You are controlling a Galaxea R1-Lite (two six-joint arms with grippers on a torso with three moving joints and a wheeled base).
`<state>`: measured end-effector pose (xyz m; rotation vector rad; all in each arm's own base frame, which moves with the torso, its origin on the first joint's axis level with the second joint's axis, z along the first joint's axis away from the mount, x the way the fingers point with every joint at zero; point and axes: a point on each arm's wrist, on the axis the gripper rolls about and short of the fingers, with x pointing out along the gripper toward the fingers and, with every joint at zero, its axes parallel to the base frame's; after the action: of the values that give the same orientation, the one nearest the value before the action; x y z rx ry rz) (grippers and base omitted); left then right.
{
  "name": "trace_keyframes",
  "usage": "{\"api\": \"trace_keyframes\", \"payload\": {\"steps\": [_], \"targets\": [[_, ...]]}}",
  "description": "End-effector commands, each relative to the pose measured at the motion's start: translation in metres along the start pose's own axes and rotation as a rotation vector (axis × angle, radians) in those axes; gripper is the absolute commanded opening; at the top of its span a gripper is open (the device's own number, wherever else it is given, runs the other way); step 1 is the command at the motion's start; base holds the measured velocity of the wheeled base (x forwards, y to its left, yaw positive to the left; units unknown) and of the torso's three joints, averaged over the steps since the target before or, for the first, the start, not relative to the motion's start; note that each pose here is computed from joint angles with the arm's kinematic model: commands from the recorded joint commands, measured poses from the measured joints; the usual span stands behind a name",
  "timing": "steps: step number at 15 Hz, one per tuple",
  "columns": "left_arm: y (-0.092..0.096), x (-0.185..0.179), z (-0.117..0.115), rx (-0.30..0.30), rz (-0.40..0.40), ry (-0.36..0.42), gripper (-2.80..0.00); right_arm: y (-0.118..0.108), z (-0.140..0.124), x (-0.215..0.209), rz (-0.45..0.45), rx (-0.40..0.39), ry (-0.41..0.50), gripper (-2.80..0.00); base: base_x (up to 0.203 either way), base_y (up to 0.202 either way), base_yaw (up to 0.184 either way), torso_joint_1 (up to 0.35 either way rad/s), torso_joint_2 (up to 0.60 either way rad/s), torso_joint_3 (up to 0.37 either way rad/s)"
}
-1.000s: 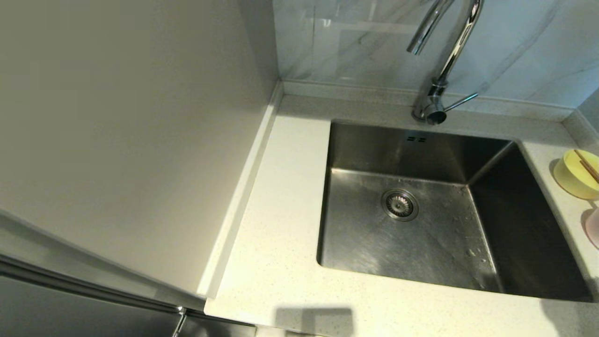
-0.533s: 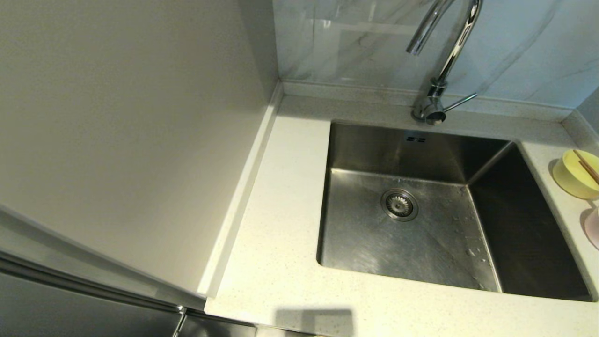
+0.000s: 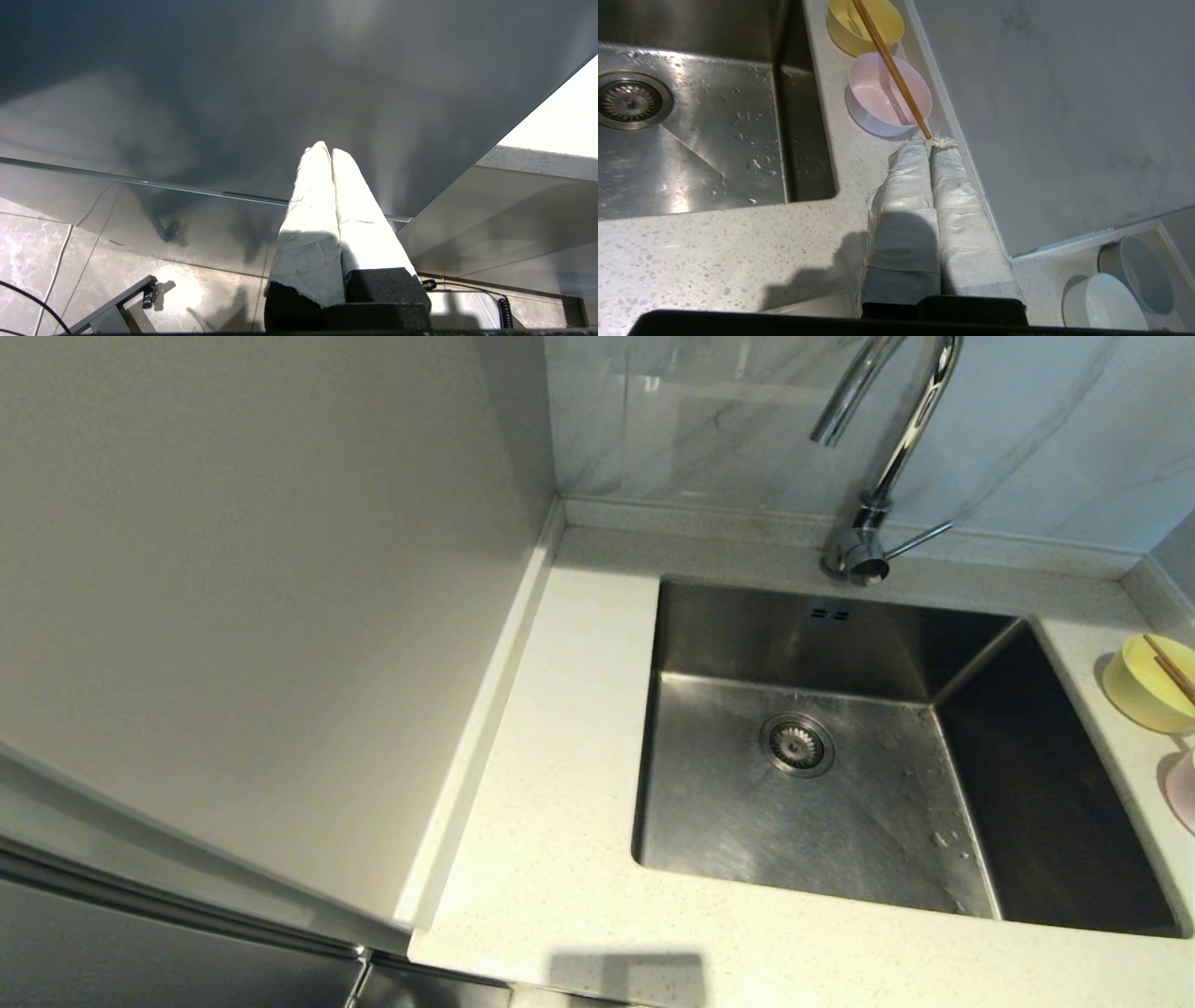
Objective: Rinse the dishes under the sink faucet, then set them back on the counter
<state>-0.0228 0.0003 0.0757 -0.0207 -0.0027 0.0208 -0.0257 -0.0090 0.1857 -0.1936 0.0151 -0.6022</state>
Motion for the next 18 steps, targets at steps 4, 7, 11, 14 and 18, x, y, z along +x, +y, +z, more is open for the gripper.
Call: {"api": "trace_keyframes", "payload": {"steps": [4,7,11,14,18], "targets": [[0.0,0.0,0.0,-0.001,0.001,-0.004,-2.8,0.0,-0.014,0.0,0.041,-0.003,0.009,-2.8,0.0,0.0,0.0,0.0,0.0,0.0],[0.0,0.0,0.0,-0.001,0.001,-0.004,-2.8,-0.008,-0.032,-0.015,0.04,-0.005,-0.017,-2.8,0.0,0.0,0.0,0.0,0.0,0.0],[0.0,0.0,0.0,-0.001,0.001,-0.004,-2.8,-0.013,-0.038,-0.024,0.03,0.003,-0.062,-2.8,0.0,0.0,0.0,0.0,0.0,0.0],[0.0,0.0,0.0,-0.001,0.001,-0.004,-2.8,-0.011,-0.05,-0.025,0.028,-0.004,-0.095,-2.8,0.0,0.0,0.0,0.0,0.0,0.0],[0.0,0.0,0.0,-0.001,0.001,-0.004,-2.8,0.004,-0.063,-0.016,0.211,-0.071,-0.188,-2.8,0.0,0.0,0.0,0.0,0.0,0.0]]}}
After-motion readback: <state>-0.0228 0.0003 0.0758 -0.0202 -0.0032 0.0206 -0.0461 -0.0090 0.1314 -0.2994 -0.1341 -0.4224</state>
